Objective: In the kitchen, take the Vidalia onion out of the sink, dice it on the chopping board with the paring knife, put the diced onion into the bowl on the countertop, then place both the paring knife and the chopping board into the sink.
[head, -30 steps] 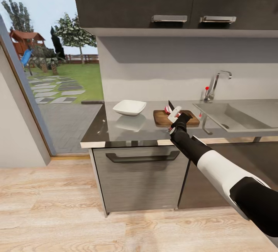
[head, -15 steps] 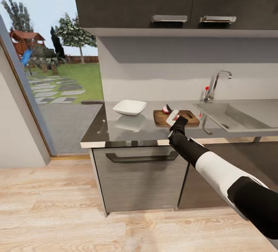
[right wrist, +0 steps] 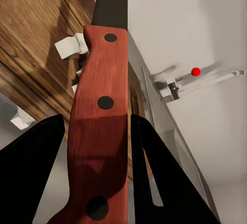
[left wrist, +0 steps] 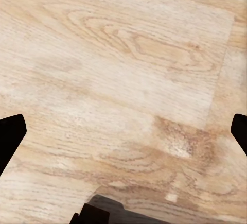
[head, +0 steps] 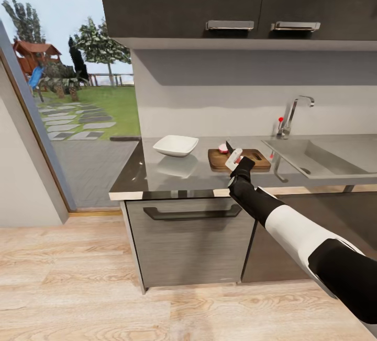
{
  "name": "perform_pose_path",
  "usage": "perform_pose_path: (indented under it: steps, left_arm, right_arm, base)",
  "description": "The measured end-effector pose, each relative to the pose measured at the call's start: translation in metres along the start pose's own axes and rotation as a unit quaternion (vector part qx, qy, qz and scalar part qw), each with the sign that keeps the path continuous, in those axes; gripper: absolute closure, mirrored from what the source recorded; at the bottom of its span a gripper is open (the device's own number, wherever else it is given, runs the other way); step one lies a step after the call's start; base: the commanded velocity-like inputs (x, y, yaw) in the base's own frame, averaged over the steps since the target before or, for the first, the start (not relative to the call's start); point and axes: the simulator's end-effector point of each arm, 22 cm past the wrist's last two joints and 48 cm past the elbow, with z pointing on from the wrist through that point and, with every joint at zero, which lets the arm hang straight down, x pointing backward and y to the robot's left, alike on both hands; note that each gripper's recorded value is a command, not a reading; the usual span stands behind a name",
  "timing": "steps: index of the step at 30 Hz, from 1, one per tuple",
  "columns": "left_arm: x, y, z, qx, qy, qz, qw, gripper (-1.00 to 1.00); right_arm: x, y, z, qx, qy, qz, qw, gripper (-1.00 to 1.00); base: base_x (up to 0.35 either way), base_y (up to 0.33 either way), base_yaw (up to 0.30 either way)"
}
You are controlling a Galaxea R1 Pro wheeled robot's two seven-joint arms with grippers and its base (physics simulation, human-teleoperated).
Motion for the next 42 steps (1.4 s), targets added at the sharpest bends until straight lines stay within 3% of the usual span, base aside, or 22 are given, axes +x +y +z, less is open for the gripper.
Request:
perform_pose_path:
  steps: [31,42]
  left_arm:
    - [0.000,0.000,0.000,0.000,0.000,0.000,1.0000,-1.00]
    - [0.000,0.000,0.000,0.000,0.000,0.000,1.0000,-1.00]
  right_arm:
    - [0.005,0.004,0.001,-0.004,0.005,-0.003,1.0000,1.00]
    - [-0.008,-0.013,0.002,0.011,-0.028,0.014,0.9994,1.00]
  base:
    - [0.000,0.000,0.000]
    - [0.000,0.000,0.000]
